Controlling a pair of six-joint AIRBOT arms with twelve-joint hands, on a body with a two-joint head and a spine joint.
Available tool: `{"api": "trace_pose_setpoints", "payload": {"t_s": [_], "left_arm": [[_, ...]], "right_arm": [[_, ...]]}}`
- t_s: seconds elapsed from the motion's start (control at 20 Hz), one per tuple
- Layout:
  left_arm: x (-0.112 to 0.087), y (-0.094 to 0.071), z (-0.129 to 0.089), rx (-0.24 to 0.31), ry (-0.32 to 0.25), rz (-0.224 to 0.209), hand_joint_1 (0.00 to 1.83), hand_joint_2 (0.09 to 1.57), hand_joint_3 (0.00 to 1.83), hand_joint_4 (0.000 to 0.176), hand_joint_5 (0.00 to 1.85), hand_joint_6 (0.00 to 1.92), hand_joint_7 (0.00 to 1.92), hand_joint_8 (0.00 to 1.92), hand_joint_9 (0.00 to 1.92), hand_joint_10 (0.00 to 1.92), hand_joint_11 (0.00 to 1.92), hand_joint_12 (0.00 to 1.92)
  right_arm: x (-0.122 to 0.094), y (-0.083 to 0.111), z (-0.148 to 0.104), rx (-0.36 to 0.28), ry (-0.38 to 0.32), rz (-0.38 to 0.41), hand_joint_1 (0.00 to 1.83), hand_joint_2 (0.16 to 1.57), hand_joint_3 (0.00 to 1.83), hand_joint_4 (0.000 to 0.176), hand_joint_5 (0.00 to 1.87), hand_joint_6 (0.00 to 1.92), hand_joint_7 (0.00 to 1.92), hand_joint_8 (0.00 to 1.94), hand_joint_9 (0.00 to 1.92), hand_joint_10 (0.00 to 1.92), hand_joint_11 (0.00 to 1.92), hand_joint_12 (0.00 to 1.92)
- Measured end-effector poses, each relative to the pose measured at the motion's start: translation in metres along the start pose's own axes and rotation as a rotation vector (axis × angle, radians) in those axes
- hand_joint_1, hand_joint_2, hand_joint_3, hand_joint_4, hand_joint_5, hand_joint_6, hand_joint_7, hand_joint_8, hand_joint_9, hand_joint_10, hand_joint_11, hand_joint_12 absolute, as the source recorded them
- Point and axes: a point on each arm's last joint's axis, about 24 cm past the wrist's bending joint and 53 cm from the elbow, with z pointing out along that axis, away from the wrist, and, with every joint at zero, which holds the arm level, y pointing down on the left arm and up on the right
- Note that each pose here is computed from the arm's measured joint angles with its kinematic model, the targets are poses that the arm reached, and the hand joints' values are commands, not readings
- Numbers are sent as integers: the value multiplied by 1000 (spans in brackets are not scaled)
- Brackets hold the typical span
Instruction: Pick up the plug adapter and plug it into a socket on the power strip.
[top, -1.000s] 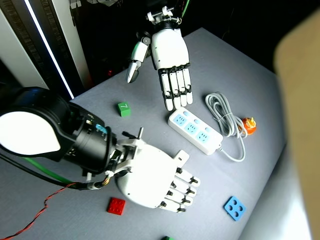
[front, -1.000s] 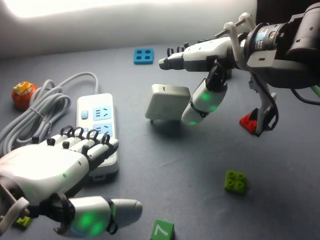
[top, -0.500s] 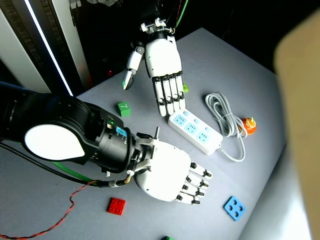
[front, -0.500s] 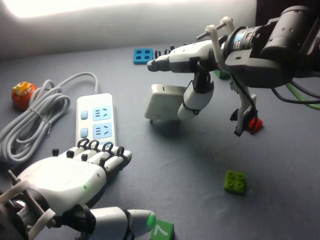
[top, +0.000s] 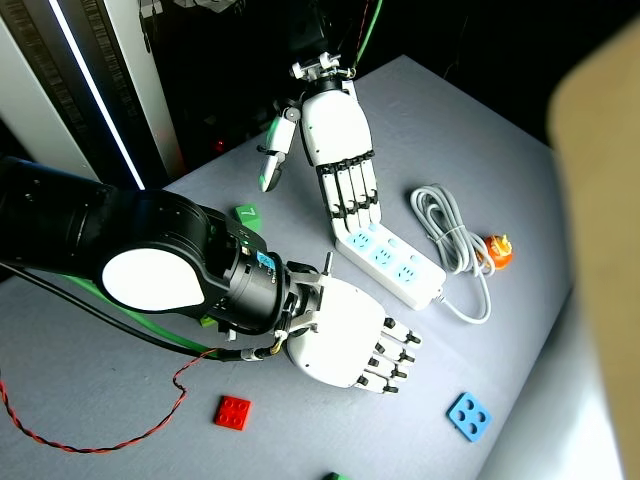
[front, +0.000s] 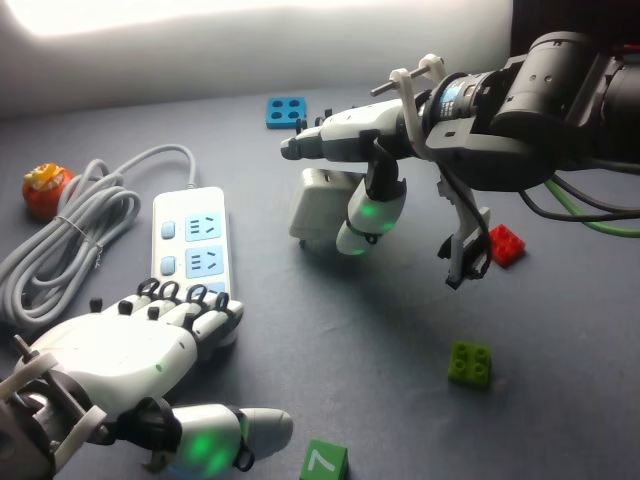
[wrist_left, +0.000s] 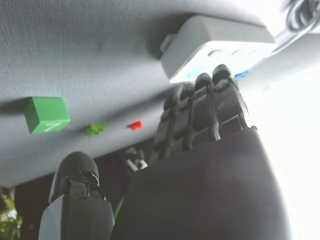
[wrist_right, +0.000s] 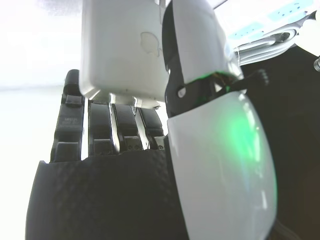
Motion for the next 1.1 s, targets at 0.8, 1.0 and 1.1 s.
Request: {"api": "trace_pose_setpoints", "payload": {"t_s": [0.8,1.0,1.1], "left_arm": [[1,11,5,-26,-3,6,0,1136,5,0,0,0,0,0,0,0,0,0],[1,10,7,-24,-7,-3,0,1142,7,0,0,0,0,0,0,0,0,0],[1,10,8,-26,-8,-6,0,1139,4,0,0,0,0,0,0,0,0,0]], "right_arm": [[2,-2,11,-2,-5,38,1318,974,0,0,49,10,58,12,76,13,0,369],[5,-6,14,5,-2,47,1300,997,0,0,253,18,297,22,282,28,0,756],[6,-5,15,4,-1,50,1307,1000,0,0,387,5,450,7,415,15,22,926]]}}
